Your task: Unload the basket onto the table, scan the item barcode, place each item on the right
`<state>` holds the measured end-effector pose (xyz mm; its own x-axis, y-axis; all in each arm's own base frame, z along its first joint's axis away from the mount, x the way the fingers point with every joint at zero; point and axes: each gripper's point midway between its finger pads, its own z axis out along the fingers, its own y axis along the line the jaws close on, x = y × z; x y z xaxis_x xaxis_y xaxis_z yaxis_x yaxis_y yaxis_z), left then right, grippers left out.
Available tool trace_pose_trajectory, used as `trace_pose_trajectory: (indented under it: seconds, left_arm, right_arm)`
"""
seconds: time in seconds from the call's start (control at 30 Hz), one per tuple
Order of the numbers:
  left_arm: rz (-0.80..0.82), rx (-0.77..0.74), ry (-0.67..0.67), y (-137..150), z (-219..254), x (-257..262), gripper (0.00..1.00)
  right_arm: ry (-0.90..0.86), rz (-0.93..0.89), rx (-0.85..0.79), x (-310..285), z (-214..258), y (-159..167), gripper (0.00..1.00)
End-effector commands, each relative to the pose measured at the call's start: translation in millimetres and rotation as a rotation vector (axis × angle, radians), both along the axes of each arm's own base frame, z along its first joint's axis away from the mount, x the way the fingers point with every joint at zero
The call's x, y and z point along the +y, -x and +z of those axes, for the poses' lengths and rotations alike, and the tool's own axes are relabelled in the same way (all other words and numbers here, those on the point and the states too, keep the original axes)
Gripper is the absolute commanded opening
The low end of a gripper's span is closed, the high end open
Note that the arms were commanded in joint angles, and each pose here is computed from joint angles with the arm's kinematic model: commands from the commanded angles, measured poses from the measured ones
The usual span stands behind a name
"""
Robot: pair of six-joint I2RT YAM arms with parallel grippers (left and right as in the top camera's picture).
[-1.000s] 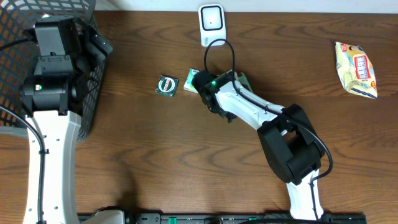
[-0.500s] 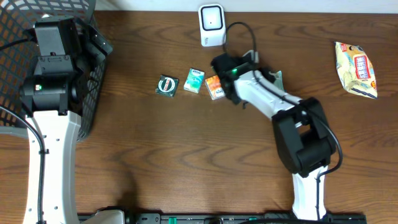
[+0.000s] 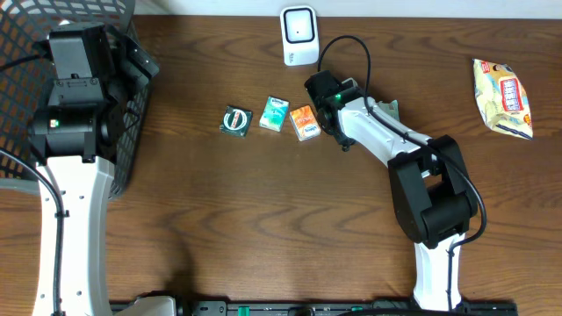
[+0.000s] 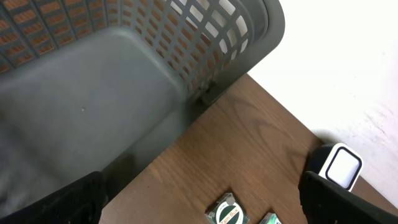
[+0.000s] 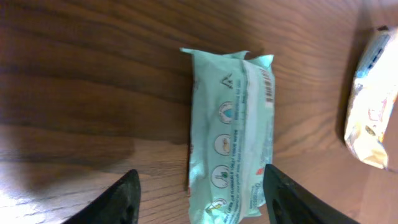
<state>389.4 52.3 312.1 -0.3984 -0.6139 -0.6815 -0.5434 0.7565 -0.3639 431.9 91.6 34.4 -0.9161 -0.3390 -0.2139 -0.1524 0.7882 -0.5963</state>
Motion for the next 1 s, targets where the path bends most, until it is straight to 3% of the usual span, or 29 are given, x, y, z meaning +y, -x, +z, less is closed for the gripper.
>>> trace_pose_trajectory:
  seconds: [0.0, 0.3, 0.4, 0.6, 0.73, 0.77, 0.83, 0.97]
  left_arm:
    - [0.014, -0.007, 0.007, 2, 2, 2, 0.98]
    - [0.013, -0.006, 0.007, 2, 2, 2, 0.98]
    - [0.014, -0.007, 0.007, 2, 2, 2, 0.98]
    - [0.014, -0.007, 0.007, 2, 2, 2, 0.98]
    - [0.013, -0.006, 0.007, 2, 2, 2, 0.98]
    - [0.014, -0.007, 0.007, 2, 2, 2, 0.98]
    - [0.014, -0.007, 0.007, 2, 2, 2, 0.98]
    - [0.014, -0.007, 0.007, 2, 2, 2, 0.98]
  right_arm:
    - [-0.024, -0.012, 0.022, -1, -10, 2, 0.63]
    - [-0.031, -0.093, 0.01, -36, -18, -3, 0.63]
    - [-0.107, -0.1, 0.048, -39, -30, -1, 0.62]
    - [-0.184, -0.105, 0.084, -45, -40, -2, 0.54]
    - [-0.187, -0.125, 0.082, -53, -45, -4, 0.36]
    - [-0.19, -0.127, 0.085, -54, -46, -4, 0.23]
    - [-0.219, -0.124, 0.097, -50, -49, -3, 0.08]
    - [-0.303, -0.114, 0.114, -35, -46, -4, 0.06]
